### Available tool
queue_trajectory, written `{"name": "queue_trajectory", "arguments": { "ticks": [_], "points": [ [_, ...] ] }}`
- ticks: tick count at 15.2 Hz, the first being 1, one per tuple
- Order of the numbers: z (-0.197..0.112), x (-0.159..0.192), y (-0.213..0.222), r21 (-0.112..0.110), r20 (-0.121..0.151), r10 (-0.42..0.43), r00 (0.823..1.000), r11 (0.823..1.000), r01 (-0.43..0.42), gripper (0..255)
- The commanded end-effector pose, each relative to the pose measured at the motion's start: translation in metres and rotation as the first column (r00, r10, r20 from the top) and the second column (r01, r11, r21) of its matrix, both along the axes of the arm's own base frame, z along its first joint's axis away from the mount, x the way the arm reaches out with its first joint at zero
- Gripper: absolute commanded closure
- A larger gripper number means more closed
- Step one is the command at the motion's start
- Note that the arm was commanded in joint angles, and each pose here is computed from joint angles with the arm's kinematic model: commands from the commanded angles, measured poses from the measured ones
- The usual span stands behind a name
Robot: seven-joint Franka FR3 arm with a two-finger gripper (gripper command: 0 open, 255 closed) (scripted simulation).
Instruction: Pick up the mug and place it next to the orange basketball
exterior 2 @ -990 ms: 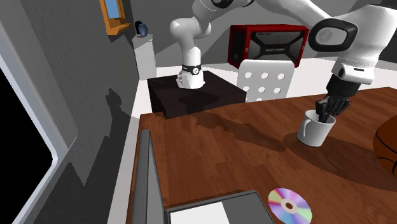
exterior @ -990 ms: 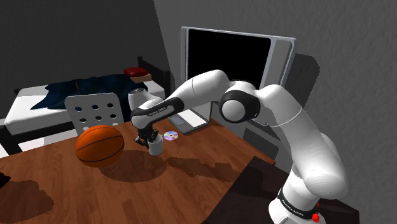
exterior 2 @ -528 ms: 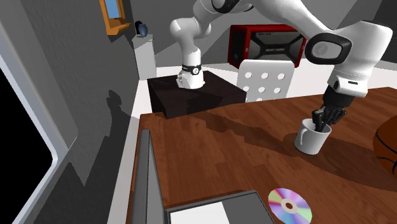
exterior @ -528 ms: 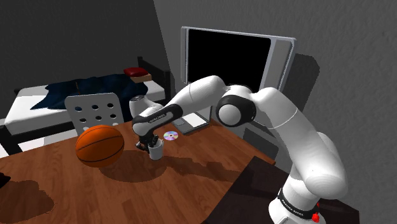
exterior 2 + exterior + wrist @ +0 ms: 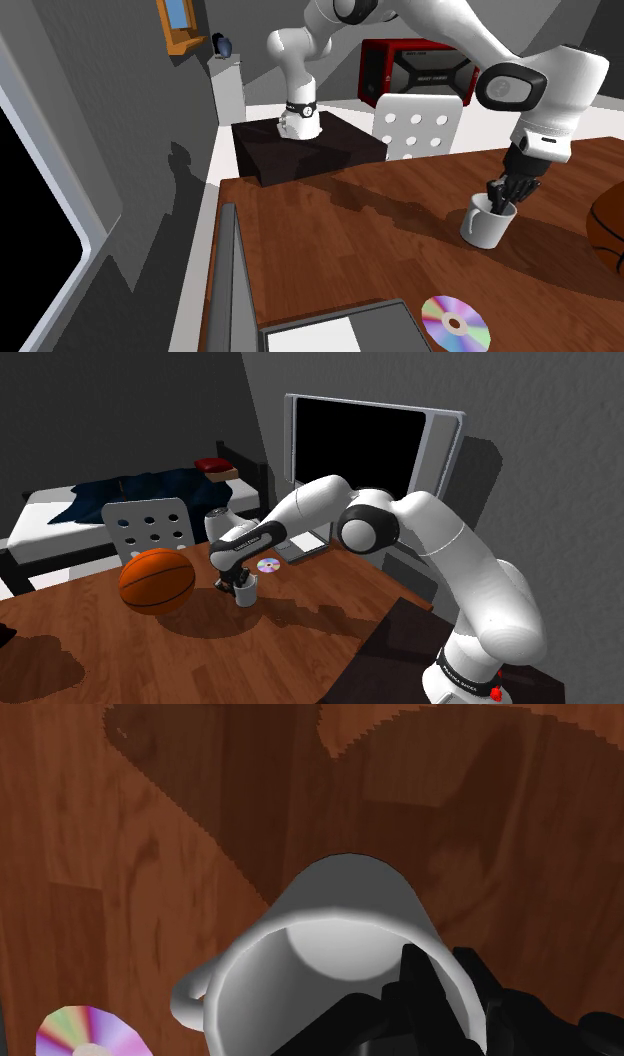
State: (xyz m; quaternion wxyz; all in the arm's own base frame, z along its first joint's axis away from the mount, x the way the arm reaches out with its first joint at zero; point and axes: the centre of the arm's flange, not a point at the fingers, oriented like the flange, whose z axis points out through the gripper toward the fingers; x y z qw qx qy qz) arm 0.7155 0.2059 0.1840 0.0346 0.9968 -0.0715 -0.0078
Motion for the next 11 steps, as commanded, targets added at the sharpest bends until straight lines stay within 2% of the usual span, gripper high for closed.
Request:
{"name": "queue_trajectory", "arguments": {
  "ticks": [1,2,3,8,11],
  "points": [
    [0.0,0.0,0.0,0.0,0.0,0.0,1.0,1.0,0.0,255],
    [0.0,0.0,0.0,0.0,0.0,0.0,1.0,1.0,0.0,255],
    [0.0,0.0,0.0,0.0,0.0,0.0,1.0,1.0,0.0,0],
    [0.0,0.0,0.0,0.0,0.0,0.0,1.0,1.0,0.0,0],
    [0.04,0.001,0.003,0.0,0.0,0.0,1.0,1.0,0.0,0]
  ]
}}
